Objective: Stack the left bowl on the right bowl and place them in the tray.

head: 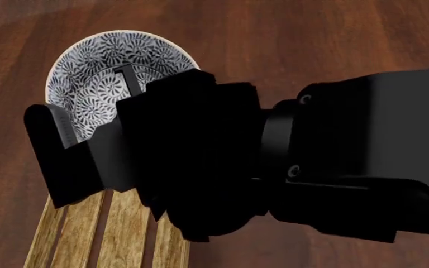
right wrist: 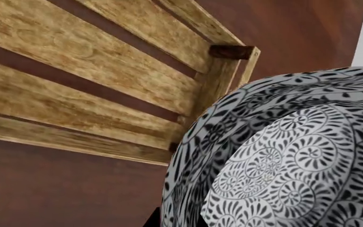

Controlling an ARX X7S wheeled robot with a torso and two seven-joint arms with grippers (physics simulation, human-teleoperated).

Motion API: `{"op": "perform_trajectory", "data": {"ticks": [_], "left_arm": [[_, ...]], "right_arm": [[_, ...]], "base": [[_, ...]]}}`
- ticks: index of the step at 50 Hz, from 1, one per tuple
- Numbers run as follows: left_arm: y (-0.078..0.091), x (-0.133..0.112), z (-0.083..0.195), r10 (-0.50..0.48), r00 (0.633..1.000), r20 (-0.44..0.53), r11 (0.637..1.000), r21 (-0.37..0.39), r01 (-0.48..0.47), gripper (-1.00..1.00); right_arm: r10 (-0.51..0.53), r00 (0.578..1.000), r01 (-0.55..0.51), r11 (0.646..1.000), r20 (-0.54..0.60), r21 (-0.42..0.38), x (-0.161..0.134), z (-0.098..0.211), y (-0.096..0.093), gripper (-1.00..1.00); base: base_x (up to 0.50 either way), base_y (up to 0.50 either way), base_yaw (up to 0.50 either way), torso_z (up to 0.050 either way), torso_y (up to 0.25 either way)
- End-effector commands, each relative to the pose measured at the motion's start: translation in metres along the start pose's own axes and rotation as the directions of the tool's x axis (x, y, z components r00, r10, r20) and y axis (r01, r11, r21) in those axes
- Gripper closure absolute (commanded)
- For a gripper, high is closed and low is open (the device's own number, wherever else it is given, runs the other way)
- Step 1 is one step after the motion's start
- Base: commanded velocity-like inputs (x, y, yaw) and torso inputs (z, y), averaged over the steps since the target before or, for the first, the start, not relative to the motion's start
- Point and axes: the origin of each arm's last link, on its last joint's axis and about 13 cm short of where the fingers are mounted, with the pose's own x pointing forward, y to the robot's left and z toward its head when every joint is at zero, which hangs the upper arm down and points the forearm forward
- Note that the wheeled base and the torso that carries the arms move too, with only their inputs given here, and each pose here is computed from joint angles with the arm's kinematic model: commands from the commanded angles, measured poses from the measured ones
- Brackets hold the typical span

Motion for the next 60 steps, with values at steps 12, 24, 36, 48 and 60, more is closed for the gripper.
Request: {"op": "perform_trajectory", "data": {"ticks": [12,24,36,48,60], "left_arm": [[0.000,0.001,0.001,0.006,1.000,-0.005,1.000,0.001,-0.006,-1.00],[0.000,0.001,0.001,0.006,1.000,-0.002,1.000,0.005,-0.006,-1.00],[0.000,0.000,0.000,0.003,1.000,-0.005,1.000,0.008,-0.003,-1.00],[0.000,0.000,0.000,0.003,1.000,-0.007,1.000,0.008,-0.003,-1.00],[0.000,0.001,0.000,0.007,1.000,-0.013,1.000,0.004,-0.007,-1.00]], "right_arm": [[0.048,0.998,-0.045,0.996,0.046,-0.072,0.019,0.016,0.008,1.00],[0.076,0.994,-0.069,0.993,0.074,-0.098,0.033,0.024,0.014,1.00],[0.116,0.988,-0.105,0.988,0.102,-0.114,0.051,0.032,0.022,1.00],[0.151,0.983,-0.135,0.981,0.108,-0.139,0.068,0.040,0.031,1.00],[0.185,0.978,-0.169,0.972,0.096,-0.161,0.081,0.043,0.043,1.00]], "base": [[0.00,0.00,0.00,0.001,0.001],[0.00,0.00,0.00,0.000,0.001],[0.00,0.00,0.00,0.000,0.001],[0.00,0.00,0.00,0.001,0.001],[0.00,0.00,0.00,0.000,0.001]]}}
